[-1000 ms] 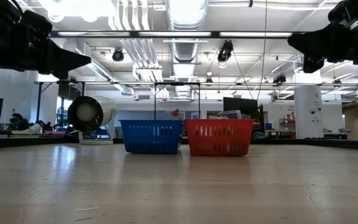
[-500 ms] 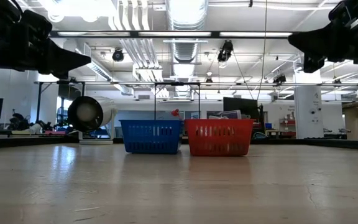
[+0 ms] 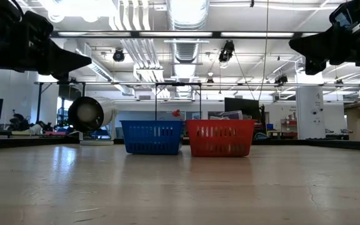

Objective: Pick & Place Office items
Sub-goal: Return to Home Position

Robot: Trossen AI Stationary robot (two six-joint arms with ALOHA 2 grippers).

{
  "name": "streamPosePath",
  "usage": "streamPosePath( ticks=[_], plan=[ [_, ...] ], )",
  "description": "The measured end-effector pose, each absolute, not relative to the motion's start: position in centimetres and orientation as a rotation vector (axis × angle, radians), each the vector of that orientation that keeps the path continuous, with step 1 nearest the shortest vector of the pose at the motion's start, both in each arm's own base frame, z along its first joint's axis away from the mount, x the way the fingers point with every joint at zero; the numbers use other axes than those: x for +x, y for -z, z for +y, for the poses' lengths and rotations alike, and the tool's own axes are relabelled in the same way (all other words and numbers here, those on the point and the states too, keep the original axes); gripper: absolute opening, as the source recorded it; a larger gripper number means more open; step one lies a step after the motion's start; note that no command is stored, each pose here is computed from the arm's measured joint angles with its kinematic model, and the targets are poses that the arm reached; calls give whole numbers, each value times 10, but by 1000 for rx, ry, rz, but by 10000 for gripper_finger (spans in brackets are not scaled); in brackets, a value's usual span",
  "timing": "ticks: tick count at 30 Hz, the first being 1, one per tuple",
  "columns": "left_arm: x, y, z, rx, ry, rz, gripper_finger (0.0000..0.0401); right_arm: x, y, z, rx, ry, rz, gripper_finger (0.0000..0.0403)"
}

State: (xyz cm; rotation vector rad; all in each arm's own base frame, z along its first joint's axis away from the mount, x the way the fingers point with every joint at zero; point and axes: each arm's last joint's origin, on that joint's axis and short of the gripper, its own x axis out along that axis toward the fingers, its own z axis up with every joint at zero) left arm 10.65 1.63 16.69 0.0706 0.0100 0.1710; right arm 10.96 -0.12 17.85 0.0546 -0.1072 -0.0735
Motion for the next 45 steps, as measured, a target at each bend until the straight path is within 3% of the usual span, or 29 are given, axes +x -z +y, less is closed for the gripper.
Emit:
streamPosePath(
  ticks=[45],
  plan=[
    [107,-167,16,47,-171,10,3,110,-178,-1,53,73,-99,8]
  ],
)
